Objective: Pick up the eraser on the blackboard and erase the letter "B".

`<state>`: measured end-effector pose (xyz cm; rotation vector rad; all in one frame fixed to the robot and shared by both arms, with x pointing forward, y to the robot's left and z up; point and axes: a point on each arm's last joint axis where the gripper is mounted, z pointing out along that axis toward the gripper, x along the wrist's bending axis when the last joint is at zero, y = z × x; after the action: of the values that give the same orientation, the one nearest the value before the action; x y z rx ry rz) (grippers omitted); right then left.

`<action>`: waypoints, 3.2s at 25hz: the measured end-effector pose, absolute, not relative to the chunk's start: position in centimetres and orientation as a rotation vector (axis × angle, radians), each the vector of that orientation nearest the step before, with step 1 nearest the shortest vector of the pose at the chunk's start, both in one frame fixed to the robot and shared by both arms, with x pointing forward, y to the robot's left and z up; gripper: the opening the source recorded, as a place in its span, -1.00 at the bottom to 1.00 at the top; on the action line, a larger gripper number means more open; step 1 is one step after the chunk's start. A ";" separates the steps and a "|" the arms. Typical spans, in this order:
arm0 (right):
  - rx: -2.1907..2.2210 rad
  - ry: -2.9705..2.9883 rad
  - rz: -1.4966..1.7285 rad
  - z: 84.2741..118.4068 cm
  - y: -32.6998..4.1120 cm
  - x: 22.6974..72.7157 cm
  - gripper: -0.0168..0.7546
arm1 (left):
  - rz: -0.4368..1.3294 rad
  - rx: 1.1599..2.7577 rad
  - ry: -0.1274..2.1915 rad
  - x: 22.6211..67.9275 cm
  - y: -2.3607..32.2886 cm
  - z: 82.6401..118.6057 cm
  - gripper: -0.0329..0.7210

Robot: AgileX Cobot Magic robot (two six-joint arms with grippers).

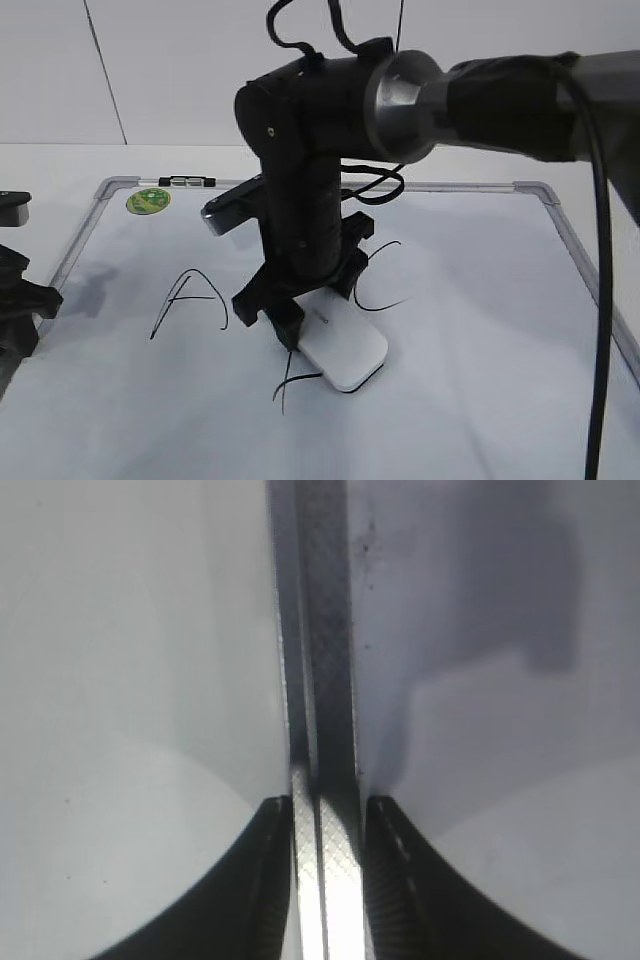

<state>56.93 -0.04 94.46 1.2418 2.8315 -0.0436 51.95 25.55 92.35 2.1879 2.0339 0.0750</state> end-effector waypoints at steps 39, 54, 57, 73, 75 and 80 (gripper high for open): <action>1.392 2.770 -0.068 94.3 -2.1 58.5 0.40 | 0.080 2.200 2.030 52.0 25.6 92.4 -0.44; 1.455 2.725 -0.080 94.0 -2.2 58.3 0.40 | 0.080 2.200 2.030 52.0 25.6 92.4 -0.44; 1.522 2.712 -0.070 93.6 -2.4 57.8 0.40 | 0.080 2.200 2.030 52.0 25.6 92.4 -0.44; 1.422 2.794 -0.072 94.4 0.3 53.3 0.40 | 0.079 2.204 2.030 51.9 25.6 92.4 -0.44; 1.376 2.817 -0.077 94.4 1.1 52.3 0.40 | 0.079 2.204 2.030 51.9 25.6 92.4 -0.44; 1.287 2.862 -0.083 94.4 2.8 50.1 0.40 | 0.079 2.204 2.030 51.9 25.6 92.4 -0.44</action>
<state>50.13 2.82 94.39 1.2866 2.8617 -0.0829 51.94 25.61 92.35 2.2036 2.0299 0.0788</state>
